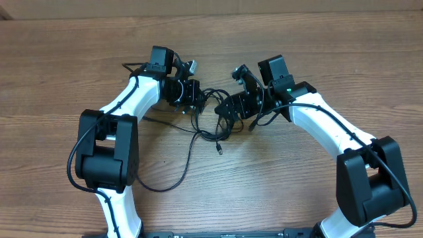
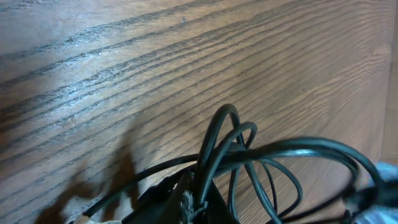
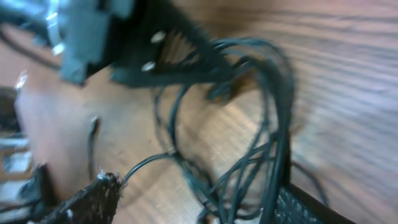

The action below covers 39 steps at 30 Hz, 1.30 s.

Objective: Untangle cables

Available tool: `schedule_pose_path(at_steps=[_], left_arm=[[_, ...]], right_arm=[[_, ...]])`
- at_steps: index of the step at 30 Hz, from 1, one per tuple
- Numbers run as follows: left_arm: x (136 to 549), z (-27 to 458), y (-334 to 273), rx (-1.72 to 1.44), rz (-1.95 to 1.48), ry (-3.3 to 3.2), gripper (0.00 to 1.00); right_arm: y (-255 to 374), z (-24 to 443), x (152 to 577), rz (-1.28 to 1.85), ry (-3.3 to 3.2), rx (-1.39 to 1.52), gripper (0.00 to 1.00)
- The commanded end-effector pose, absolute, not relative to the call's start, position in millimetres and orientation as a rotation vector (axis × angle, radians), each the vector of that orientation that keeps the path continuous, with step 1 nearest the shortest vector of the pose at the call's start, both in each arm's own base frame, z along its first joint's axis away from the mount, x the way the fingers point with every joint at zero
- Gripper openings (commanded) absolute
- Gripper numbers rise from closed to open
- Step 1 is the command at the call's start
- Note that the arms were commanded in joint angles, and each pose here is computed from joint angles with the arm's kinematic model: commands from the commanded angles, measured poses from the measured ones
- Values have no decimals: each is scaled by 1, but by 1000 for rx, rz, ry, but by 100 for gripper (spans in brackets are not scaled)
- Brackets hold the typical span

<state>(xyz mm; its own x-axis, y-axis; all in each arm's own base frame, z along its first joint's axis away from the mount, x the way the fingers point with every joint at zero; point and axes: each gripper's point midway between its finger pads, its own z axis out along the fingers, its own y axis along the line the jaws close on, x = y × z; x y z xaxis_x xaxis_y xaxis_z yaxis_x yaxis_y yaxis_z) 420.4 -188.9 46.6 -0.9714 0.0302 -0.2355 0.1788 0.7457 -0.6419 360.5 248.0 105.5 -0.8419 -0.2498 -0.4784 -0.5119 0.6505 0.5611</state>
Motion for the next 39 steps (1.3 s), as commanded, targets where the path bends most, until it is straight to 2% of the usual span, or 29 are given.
schedule_pose_path(at_steps=[1,15,25,33,39], left_arm=[[428,49,-186,138,-1035,2726,4],[428,49,-186,139,-1035,2726,4],[426,54,-191,207,-1078,2694,4],[426,54,-191,213,-1080,2692,4],[427,54,-191,214,-1080,2689,4]], right_arm=[[229,91,377,844,2587,-428,78],[228,90,387,798,2558,-422,82],[242,61,382,931,2601,-445,81],[259,62,376,1108,2557,-495,56],[258,60,370,1122,2585,-490,28]])
